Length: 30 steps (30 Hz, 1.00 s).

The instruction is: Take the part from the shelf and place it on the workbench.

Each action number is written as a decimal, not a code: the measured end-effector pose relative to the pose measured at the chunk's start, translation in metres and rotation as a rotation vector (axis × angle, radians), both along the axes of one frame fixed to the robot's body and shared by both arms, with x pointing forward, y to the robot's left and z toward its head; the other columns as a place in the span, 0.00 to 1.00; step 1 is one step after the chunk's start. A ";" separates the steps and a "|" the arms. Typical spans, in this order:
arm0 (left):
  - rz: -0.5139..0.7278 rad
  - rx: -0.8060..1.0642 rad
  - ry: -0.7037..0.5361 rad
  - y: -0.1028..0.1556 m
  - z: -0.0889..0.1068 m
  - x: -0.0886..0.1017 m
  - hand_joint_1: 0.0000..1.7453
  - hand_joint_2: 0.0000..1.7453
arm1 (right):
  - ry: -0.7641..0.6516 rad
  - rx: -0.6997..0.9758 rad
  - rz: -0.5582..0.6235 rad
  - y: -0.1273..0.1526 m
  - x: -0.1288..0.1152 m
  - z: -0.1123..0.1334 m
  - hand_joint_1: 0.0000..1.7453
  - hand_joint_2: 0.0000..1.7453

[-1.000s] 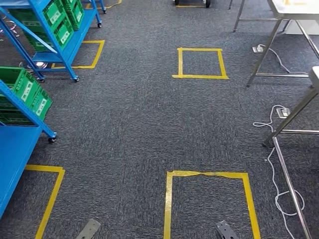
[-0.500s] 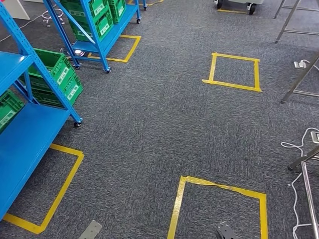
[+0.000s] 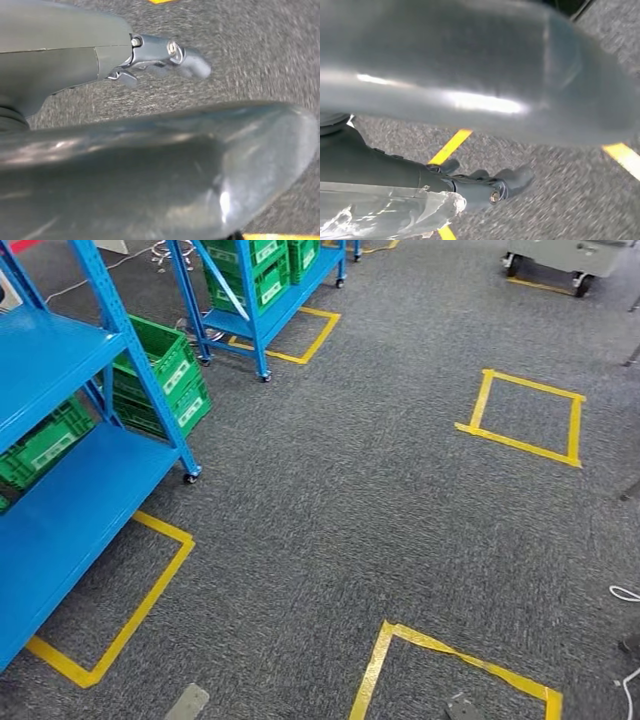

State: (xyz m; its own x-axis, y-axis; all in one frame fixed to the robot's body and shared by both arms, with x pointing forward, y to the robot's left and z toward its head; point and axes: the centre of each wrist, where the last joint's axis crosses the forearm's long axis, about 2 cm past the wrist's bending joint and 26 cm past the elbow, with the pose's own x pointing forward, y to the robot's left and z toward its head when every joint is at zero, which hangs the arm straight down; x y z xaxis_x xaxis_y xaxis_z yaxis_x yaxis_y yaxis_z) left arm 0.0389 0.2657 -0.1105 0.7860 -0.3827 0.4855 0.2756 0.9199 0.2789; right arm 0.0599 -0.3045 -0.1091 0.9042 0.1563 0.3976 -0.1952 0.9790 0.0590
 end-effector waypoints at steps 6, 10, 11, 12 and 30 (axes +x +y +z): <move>0.005 0.007 -0.036 -0.002 0.000 0.000 0.00 0.00 | 0.008 -0.004 0.003 -0.002 -0.009 -0.001 0.00 0.00; 0.028 -0.003 -0.037 -0.007 0.000 -0.002 0.00 0.00 | 0.016 -0.014 0.011 -0.005 -0.012 -0.002 0.00 0.00; 0.036 -0.005 -0.036 -0.007 0.000 -0.002 0.00 0.00 | 0.020 -0.015 0.013 -0.006 -0.013 -0.002 0.00 0.00; 0.042 -0.008 -0.034 -0.007 0.000 -0.002 0.00 0.00 | 0.023 -0.016 0.013 -0.006 -0.014 -0.002 0.00 0.00; -0.051 -0.008 -0.048 -0.018 0.002 0.005 0.00 0.00 | 0.029 -0.007 -0.080 -0.016 -0.027 -0.003 0.00 0.00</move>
